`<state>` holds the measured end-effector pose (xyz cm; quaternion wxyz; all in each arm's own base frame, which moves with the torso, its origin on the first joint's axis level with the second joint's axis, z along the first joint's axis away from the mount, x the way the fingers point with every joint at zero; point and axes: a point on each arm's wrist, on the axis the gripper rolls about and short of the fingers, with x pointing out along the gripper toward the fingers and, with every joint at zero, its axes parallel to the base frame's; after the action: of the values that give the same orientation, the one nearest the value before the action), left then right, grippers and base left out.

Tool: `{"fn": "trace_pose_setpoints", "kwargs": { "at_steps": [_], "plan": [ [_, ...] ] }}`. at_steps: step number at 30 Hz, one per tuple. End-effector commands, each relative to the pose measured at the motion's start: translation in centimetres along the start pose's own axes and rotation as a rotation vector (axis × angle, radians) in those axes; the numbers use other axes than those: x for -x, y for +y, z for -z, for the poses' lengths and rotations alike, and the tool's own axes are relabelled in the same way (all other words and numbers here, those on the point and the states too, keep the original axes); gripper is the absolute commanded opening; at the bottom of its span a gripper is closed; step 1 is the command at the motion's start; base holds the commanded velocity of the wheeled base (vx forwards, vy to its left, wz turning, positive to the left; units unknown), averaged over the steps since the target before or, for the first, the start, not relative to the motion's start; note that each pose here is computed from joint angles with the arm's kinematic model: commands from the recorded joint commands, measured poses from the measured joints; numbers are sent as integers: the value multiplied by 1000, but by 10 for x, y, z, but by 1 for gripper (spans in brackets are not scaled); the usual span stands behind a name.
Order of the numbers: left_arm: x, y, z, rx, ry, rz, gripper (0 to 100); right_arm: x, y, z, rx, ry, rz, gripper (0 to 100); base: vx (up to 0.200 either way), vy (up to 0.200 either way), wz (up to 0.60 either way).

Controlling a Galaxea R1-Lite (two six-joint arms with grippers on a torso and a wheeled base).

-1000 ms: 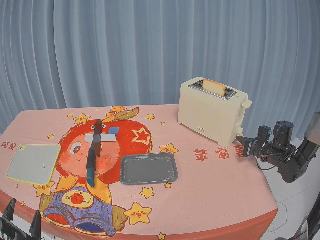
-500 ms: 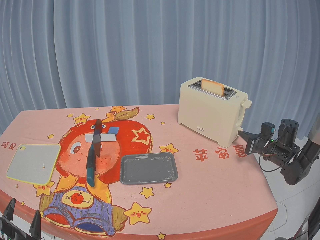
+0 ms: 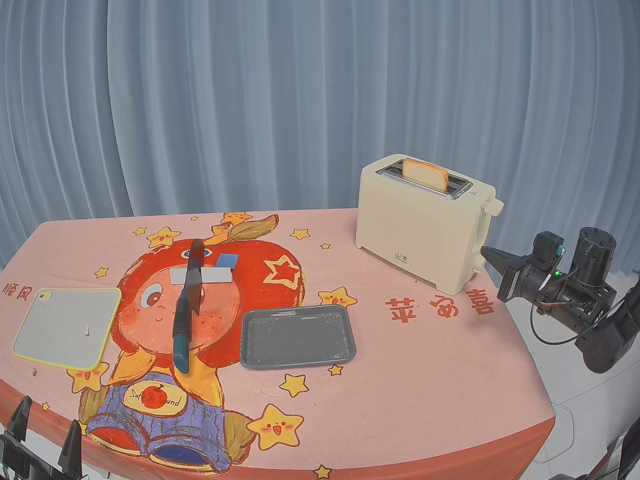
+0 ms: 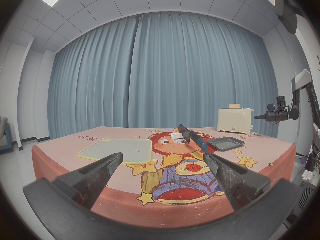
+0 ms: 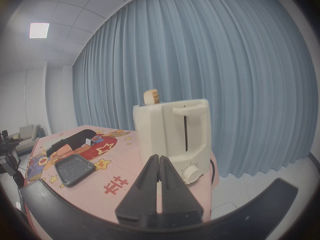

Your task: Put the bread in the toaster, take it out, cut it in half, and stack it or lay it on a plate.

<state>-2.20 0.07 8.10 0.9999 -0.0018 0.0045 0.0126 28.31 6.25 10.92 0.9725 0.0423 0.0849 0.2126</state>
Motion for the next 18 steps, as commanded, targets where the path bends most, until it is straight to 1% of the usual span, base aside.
{"fn": "trace_pose_setpoints", "kwargs": {
  "at_steps": [1, 2, 3, 9, 18],
  "plan": [
    [-1, 0, 5, 0, 18, -1, 100, 11, 5, -17, 16, -61, -9, 0, 0, 0, 0],
    [-1, 0, 5, 0, 18, -1, 100, 11, 5, -17, 16, -61, -9, 0, 0, 0, 0],
    [-1, 0, 5, 0, 17, -1, 100, 15, 6, -23, 22, -83, -9, 0, 0, 0, 0],
    [-1, 0, 5, 0, 17, -1, 100, 26, 10, -40, 40, -147, -13, 0, 0, 0, 0],
    [-1, 0, 5, 0, 18, -1, 100, 49, 18, -60, 44, -156, -18, 0, 0, 0, 0]
  ]
}}
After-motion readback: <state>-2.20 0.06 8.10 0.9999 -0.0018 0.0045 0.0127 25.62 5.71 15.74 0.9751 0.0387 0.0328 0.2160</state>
